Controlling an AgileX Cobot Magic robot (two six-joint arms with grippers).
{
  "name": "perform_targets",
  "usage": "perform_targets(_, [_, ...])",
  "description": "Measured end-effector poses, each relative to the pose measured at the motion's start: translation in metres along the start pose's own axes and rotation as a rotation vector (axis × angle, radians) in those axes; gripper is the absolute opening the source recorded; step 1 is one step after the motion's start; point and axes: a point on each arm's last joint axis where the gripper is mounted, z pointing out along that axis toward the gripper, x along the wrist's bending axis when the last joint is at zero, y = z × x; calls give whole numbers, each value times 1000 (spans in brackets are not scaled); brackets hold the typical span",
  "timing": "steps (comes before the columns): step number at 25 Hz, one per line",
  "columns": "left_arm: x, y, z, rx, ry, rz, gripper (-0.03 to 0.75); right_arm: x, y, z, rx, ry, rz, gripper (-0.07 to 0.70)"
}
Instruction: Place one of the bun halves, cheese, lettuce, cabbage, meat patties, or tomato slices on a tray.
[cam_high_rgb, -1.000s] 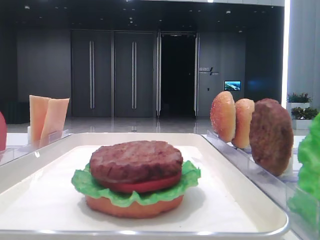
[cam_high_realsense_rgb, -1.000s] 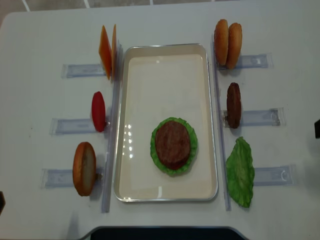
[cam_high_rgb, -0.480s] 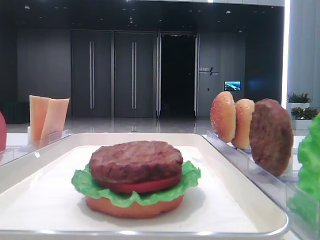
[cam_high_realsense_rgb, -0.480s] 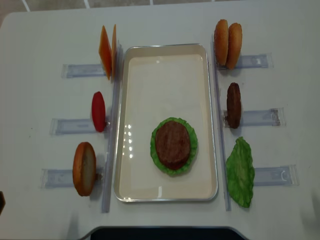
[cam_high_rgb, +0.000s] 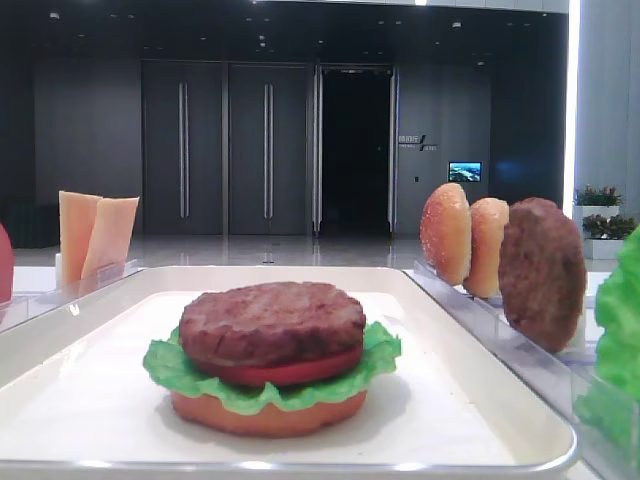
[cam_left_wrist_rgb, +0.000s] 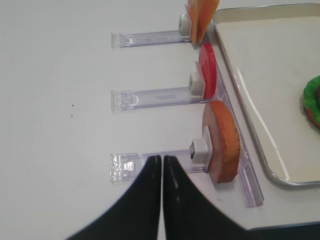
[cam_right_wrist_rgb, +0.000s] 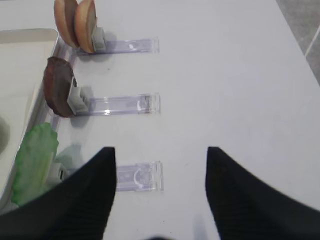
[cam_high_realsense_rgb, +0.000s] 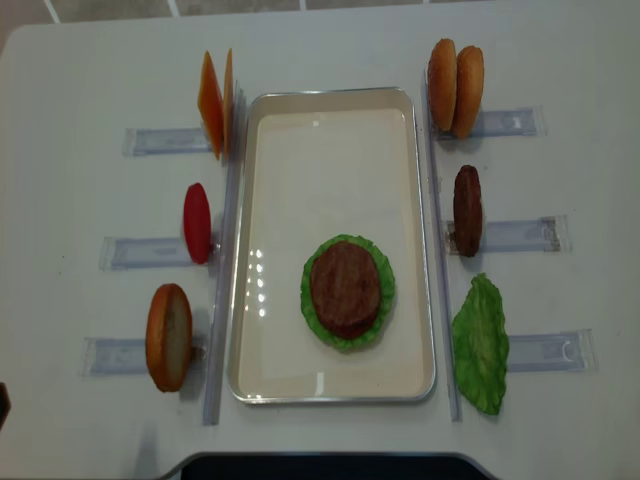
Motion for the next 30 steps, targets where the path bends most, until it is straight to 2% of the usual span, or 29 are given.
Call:
perform_targets(3, [0, 0, 0, 0, 0, 0, -1, 0, -6, -4, -34, 0, -6, 411])
perform_targets(7, [0, 0, 0, 0, 0, 0, -1, 1, -12, 1, -4, 16, -10, 411])
perform_targets(30, [0, 0, 0, 0, 0, 0, -1, 1, -12, 1, -4, 18, -20, 410])
